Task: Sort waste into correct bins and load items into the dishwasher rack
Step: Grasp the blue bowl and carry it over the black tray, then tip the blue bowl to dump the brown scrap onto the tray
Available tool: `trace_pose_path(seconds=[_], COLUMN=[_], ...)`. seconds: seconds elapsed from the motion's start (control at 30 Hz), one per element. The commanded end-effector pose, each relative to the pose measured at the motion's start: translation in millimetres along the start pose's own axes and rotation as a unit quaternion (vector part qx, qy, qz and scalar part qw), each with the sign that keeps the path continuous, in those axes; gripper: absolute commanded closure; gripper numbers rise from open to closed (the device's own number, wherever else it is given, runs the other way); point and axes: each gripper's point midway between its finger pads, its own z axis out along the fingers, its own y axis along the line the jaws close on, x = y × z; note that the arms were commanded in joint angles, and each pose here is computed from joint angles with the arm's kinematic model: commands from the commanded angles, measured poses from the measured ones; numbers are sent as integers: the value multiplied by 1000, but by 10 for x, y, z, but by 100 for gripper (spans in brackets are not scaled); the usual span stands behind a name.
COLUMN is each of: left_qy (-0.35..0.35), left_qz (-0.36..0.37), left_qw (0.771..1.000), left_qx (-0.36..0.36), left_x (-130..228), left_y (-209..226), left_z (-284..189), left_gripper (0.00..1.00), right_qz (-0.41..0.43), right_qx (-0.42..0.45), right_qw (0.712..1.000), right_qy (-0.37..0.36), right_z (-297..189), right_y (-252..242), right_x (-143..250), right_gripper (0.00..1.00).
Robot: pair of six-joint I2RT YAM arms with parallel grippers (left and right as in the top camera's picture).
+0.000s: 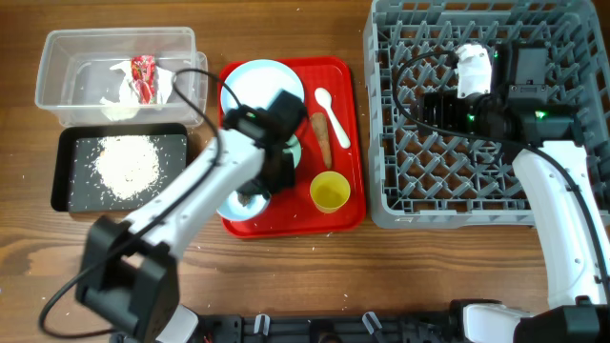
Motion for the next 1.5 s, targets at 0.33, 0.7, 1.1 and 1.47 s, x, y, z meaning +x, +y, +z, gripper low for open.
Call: trace_pose_path(seconds=[0.33, 0.7, 1.1, 1.47], left_qy=[-118, -205, -253, -227], left_qz=[-119, -205, -287, -330], left_qw=[952, 850, 680, 637], left_qx=[255, 439, 625, 659], left_x=[-947, -1062, -1091, -1091], left_y=[1414, 2452, 2970, 3056], left_z=[-704, -842, -1078, -1178], left_gripper=[96, 96, 96, 96], right_qz=[4, 26, 26, 26], right_qx=[-6, -8, -8, -8], right_qw=[1000, 1000, 1000, 1000], right_qy=[-8, -9, -8, -8], right_z=[-14, -14, -14, -14], right_y=[19, 24, 24, 24], right_x=[-72, -74, -72, -73], right_gripper=[0, 0, 0, 0])
